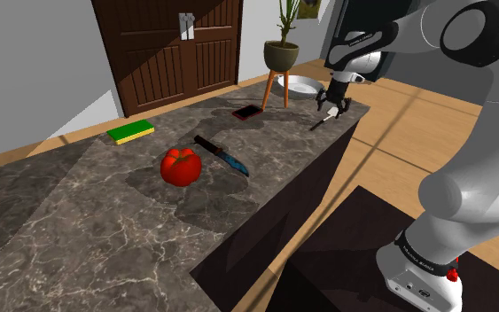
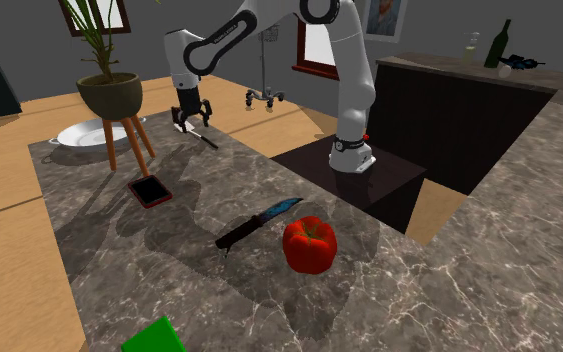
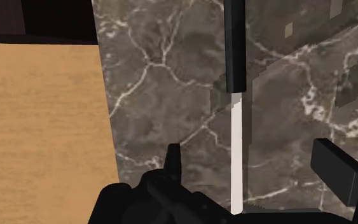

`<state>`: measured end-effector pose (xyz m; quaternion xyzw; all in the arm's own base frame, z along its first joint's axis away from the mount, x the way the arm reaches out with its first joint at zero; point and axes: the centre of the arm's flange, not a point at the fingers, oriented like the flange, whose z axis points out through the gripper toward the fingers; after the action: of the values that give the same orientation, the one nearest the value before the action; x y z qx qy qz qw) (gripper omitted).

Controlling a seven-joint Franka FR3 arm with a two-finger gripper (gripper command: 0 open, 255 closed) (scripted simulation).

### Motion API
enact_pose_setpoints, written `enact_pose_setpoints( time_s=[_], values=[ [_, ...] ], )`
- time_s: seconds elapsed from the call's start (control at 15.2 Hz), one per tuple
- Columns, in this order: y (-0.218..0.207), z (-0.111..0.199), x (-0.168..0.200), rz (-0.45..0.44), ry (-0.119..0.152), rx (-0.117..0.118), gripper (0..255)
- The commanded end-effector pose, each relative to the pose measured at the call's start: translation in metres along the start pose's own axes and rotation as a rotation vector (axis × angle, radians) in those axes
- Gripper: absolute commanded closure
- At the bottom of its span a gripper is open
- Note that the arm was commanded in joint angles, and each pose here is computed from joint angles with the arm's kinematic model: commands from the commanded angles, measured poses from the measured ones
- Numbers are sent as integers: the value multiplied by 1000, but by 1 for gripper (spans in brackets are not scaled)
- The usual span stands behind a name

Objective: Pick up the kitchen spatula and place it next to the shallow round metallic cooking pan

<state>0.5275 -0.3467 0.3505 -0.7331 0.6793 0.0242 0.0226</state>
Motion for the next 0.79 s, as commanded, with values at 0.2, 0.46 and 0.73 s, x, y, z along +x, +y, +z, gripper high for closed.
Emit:
enact_pose_setpoints(
  time_s=[0.2,0.46,0.73],
  values=[
    [0,-50,0,0,0,0,0],
    [0,-50,0,0,0,0,0],
    [0,-50,0,0,0,0,0]
  ],
)
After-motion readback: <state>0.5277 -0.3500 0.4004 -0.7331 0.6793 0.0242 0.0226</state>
